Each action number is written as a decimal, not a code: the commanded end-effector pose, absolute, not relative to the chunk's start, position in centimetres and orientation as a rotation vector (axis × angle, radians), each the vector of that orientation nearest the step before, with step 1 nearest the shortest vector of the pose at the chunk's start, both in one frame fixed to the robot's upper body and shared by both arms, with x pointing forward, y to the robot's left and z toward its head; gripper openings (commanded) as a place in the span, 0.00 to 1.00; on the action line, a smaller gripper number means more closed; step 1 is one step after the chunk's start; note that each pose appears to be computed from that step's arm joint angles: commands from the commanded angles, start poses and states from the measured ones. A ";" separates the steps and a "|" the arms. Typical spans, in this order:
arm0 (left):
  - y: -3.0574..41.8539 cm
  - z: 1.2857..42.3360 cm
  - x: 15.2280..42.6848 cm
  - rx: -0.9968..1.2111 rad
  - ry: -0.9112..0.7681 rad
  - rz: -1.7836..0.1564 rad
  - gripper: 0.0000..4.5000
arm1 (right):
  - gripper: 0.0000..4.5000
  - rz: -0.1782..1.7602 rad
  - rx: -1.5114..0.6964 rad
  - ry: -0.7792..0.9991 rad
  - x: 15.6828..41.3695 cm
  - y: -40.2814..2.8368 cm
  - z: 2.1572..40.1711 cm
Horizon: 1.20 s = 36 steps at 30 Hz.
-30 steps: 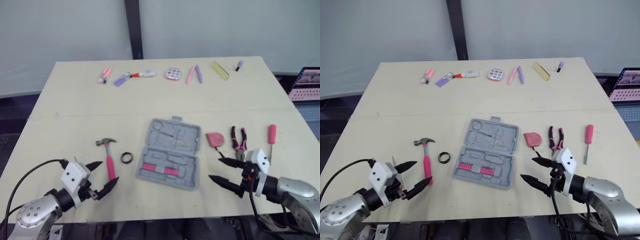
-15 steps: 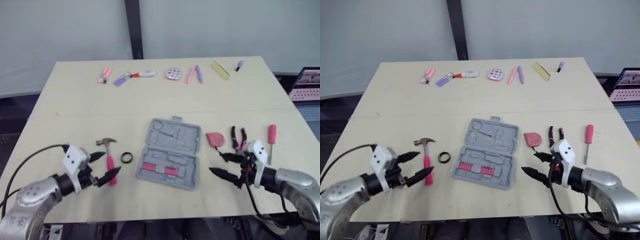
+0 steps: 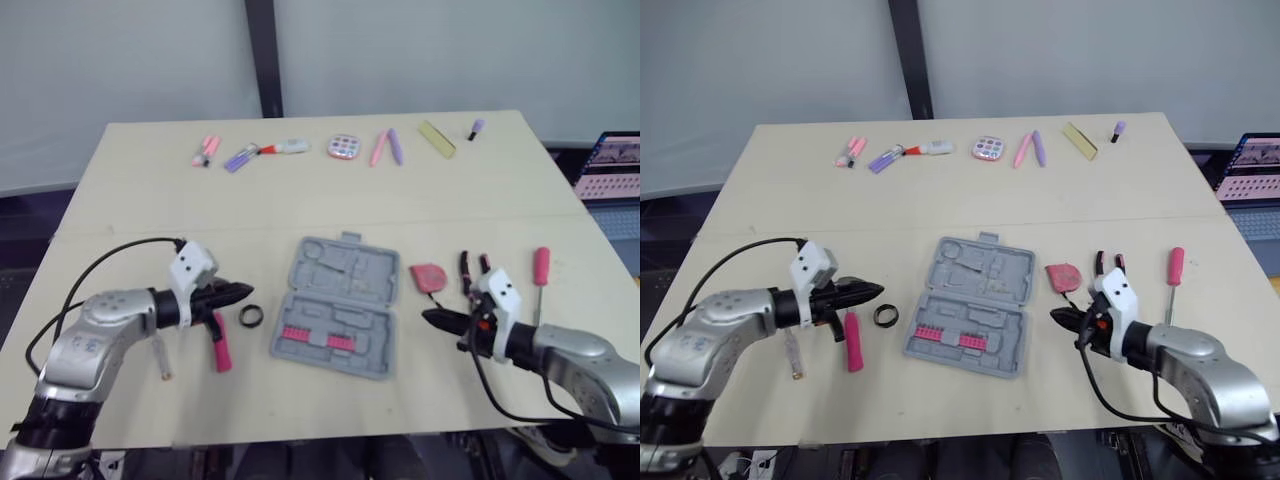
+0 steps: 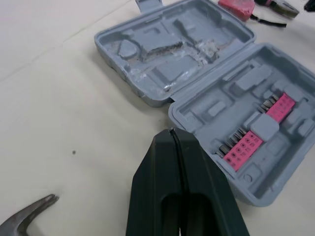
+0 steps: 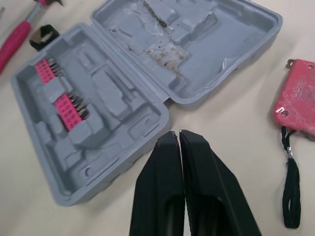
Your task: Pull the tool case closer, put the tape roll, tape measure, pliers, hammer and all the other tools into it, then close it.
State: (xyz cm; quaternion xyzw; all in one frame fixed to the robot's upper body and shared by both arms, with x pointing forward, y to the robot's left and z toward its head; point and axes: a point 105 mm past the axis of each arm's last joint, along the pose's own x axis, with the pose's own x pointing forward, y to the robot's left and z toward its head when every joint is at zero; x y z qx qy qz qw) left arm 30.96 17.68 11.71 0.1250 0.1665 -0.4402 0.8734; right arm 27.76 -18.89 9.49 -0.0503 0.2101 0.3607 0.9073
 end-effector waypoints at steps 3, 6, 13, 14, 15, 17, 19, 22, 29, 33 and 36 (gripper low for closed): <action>17.1 10.6 32.6 0.358 0.369 -0.961 0.00 | 0.01 0.680 -0.164 0.409 29.2 -19.1 9.2; 16.8 9.5 33.3 0.397 0.388 -0.983 0.00 | 0.01 0.677 -0.173 0.405 29.6 -18.9 9.0; 14.9 8.4 34.7 0.442 0.393 -1.026 0.00 | 0.01 0.683 -0.196 0.416 30.5 -18.4 8.2; 14.6 8.3 34.9 0.445 0.390 -1.033 0.00 | 0.01 0.688 -0.201 0.418 30.7 -18.2 8.1; 14.3 8.3 35.0 0.444 0.388 -1.039 0.00 | 0.01 0.690 -0.204 0.419 30.8 -18.1 8.0; 14.1 8.2 35.2 0.440 0.386 -1.043 0.00 | 0.01 0.693 -0.207 0.421 30.9 -18.0 7.9; 14.0 8.2 35.4 0.446 0.385 -1.041 0.00 | 0.01 0.701 -0.210 0.423 31.0 -17.8 7.9; 14.0 7.9 35.7 0.454 0.394 -1.041 0.00 | 0.01 0.716 -0.214 0.429 31.1 -17.5 7.7; 13.2 7.5 35.8 0.459 0.396 -1.058 0.00 | 0.01 0.733 -0.217 0.435 31.1 -17.0 7.4; 12.8 7.6 36.0 0.451 0.389 -1.063 0.00 | 0.01 0.747 -0.215 0.437 31.0 -16.7 7.3; 12.6 7.6 36.0 0.454 0.386 -1.070 0.00 | 0.01 0.757 -0.213 0.435 31.1 -16.3 7.2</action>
